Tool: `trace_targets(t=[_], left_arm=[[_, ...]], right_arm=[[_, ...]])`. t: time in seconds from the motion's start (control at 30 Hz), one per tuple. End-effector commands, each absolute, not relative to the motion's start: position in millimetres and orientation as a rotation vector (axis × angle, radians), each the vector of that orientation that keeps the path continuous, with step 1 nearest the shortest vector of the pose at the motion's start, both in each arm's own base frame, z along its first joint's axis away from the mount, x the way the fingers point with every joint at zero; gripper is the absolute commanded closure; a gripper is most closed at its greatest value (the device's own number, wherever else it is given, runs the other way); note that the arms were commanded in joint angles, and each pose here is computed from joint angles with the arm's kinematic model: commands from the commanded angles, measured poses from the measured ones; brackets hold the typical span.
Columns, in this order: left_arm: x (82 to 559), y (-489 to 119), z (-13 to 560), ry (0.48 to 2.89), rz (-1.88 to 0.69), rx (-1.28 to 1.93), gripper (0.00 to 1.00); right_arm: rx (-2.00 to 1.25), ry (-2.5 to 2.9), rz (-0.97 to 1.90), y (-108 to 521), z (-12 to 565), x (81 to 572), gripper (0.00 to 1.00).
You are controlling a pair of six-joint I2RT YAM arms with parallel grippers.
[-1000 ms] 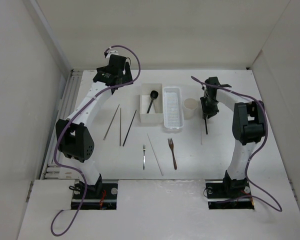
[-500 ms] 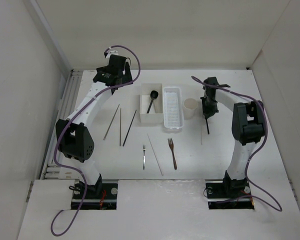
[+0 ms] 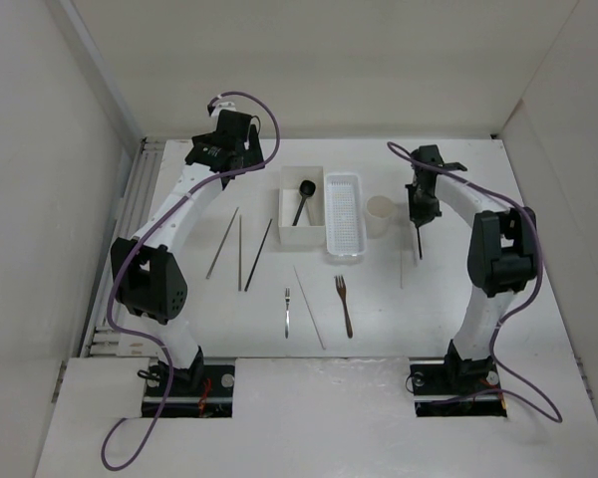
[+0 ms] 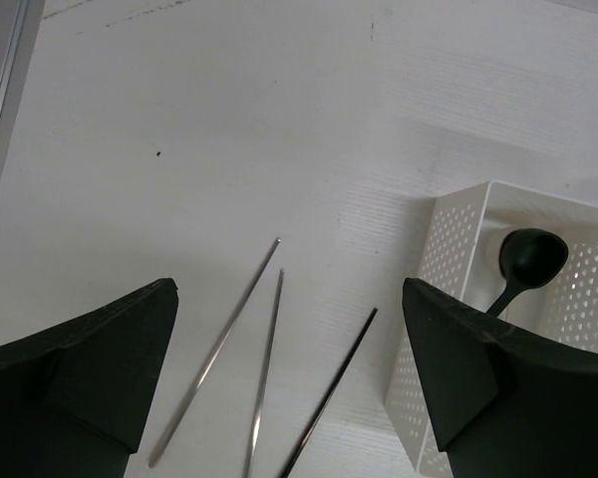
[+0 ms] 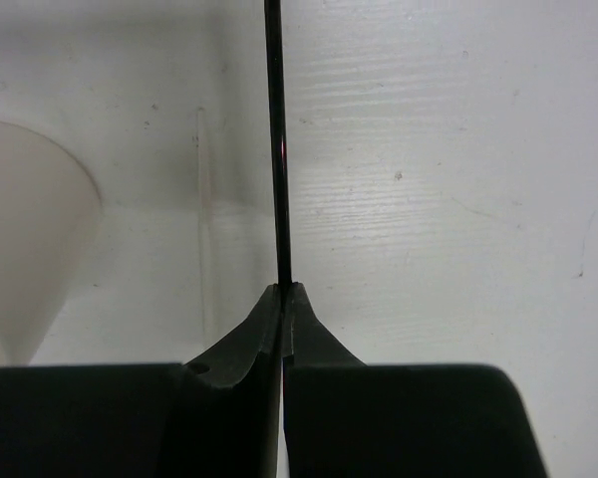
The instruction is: Sort the eating utensils into containers
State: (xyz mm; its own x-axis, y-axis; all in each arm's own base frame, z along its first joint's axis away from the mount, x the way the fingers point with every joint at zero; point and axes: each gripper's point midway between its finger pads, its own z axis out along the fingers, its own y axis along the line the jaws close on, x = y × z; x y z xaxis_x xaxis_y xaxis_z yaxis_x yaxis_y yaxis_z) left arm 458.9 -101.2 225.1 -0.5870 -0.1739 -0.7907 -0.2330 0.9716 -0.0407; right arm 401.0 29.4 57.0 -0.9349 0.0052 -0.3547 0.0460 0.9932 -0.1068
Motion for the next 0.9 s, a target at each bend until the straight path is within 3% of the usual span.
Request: trace_targets(t=[0.0, 0.27, 0.4, 0.6, 0.87], left_arm=[[453, -91, 258, 2.128, 0.08, -0.313, 0.05], [453, -90, 254, 2.131, 0.088, -0.327, 0.04], [451, -88, 253, 2.134, 0.097, -0.34, 0.04], [450, -84, 250, 2.135, 0.121, -0.347, 0.04], [449, -84, 246, 2.143, 0.126, -0.346, 0.04]], right_arm=[[0.104, 2.638, -0.151, 26, 114, 422, 1.0], [0.119, 2.237, -0.069, 69, 286, 462, 1.0], [0.036, 2.183, -0.01, 124, 311, 463, 1.0], [-0.054, 2.311, 0.34, 212, 246, 467, 1.0], [-0.099, 2.463, 0.304, 243, 175, 457, 1.0]])
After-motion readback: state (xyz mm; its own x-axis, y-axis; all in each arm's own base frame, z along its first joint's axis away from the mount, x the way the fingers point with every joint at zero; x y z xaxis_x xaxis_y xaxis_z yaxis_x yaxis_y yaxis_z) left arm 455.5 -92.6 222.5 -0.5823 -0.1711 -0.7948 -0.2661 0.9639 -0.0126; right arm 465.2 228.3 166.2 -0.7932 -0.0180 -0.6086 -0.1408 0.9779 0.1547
